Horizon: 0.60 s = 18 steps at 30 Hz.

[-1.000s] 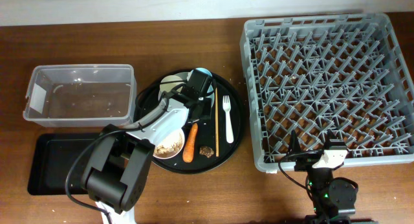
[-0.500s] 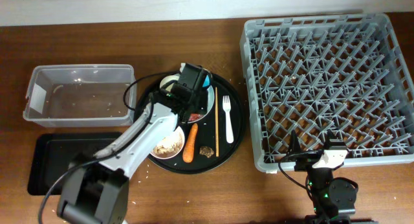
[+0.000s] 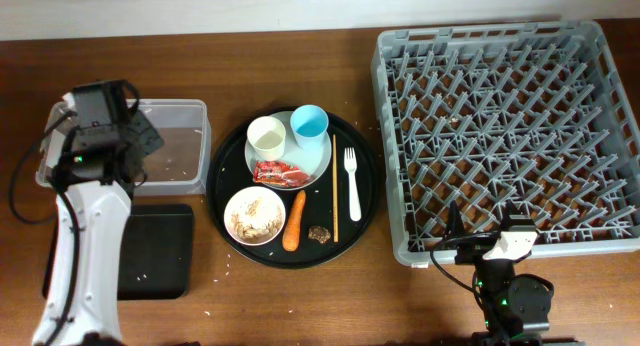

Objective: Sort waste into correct bins and load items into the dishwasher rack
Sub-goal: 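Move the left gripper back and grasp the red snack wrapper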

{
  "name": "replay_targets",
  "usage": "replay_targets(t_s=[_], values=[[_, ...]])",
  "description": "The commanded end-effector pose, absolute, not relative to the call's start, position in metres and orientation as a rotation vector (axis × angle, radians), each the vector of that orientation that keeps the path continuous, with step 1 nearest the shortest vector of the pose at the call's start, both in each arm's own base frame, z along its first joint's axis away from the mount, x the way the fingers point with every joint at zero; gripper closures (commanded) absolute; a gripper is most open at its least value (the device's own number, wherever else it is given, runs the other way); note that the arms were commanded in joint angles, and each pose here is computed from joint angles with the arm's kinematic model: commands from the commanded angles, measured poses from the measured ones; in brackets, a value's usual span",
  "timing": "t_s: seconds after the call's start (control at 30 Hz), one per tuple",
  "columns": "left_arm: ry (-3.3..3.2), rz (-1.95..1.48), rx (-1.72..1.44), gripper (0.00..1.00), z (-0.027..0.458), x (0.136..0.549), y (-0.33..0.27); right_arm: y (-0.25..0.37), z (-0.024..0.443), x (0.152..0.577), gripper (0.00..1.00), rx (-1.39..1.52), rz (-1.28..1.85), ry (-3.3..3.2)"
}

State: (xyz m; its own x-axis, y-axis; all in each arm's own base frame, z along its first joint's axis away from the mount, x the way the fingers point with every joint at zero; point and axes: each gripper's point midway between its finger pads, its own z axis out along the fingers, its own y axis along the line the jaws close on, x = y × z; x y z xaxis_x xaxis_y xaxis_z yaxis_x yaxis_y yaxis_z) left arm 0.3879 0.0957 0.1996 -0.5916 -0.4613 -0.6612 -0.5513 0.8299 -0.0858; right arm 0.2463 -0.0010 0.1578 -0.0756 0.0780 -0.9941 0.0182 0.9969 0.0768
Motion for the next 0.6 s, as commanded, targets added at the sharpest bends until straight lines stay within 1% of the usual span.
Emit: replay_targets(t_s=[0.0, 0.03, 0.07, 0.13, 0.17, 0.2, 0.23, 0.27, 0.37, 0.4, 0.43, 0.47, 0.5, 0.53, 0.57], values=[[2.308, 0.237, -0.926, 0.99, 0.154, 0.394, 0.154, -0.002, 0.155, 0.246, 0.01, 0.081, 0.047, 1.649], [2.313, 0.247, -0.948, 0.98, 0.145, 0.395, 0.162, -0.002, 0.155, 0.246, 0.01, 0.081, 0.047, 1.649], [2.321, 0.264, -0.993, 0.93, 0.128, 0.396, 0.177, -0.002, 0.155, 0.246, 0.01, 0.081, 0.047, 1.649], [2.313, 0.281, -1.043, 0.92, 0.111, 0.398, 0.196, -0.002, 0.155, 0.246, 0.01, 0.081, 0.047, 1.649], [2.299, 0.268, -1.044, 0.83, 0.111, 0.401, 0.199, -0.002, 0.155, 0.246, 0.01, 0.081, 0.047, 1.649], [2.285, 0.239, -1.031, 0.57, 0.114, 0.406, 0.197, -0.002, 0.155, 0.246, 0.02, 0.081, 0.047, 1.649], [2.281, 0.179, -1.009, 0.4, 0.115, 0.413, 0.191, -0.002, 0.155, 0.246, 0.01, 0.081, 0.047, 1.649], [2.278, 0.155, -1.001, 0.26, 0.117, 0.415, 0.189, -0.002, 0.155, 0.246, 0.01, 0.081, 0.047, 1.649], [2.193, 0.151, -0.956, 0.13, 0.159, 0.413, 0.187, -0.002, 0.155, 0.246, 0.01, 0.081, 0.047, 1.649], [2.161, 0.144, -0.943, 0.23, 0.174, 0.411, 0.186, -0.002, 0.155, 0.246, 0.01, 0.081, 0.047, 1.649], [2.157, 0.114, -0.929, 0.65, 0.178, 0.413, 0.182, -0.002, 0.155, 0.246, 0.01, 0.081, 0.047, 1.649], [2.166, 0.072, -0.914, 0.94, 0.178, 0.415, 0.176, -0.002, 0.155, 0.246, 0.01, 0.081, 0.047, 1.649], [2.192, 0.041, -0.91, 0.98, 0.174, 0.413, 0.17, -0.002, 0.155, 0.246, 0.01, 0.081, 0.047, 1.649], [2.215, 0.019, -0.89, 0.83, 0.172, 0.413, 0.165, -0.002, 0.155, 0.246, 0.01, 0.081, 0.047, 1.649], [2.244, -0.059, -0.787, 0.7, 0.176, 0.417, 0.151, -0.002, 0.155, 0.246, 0.01, 0.081, 0.047, 1.649]])
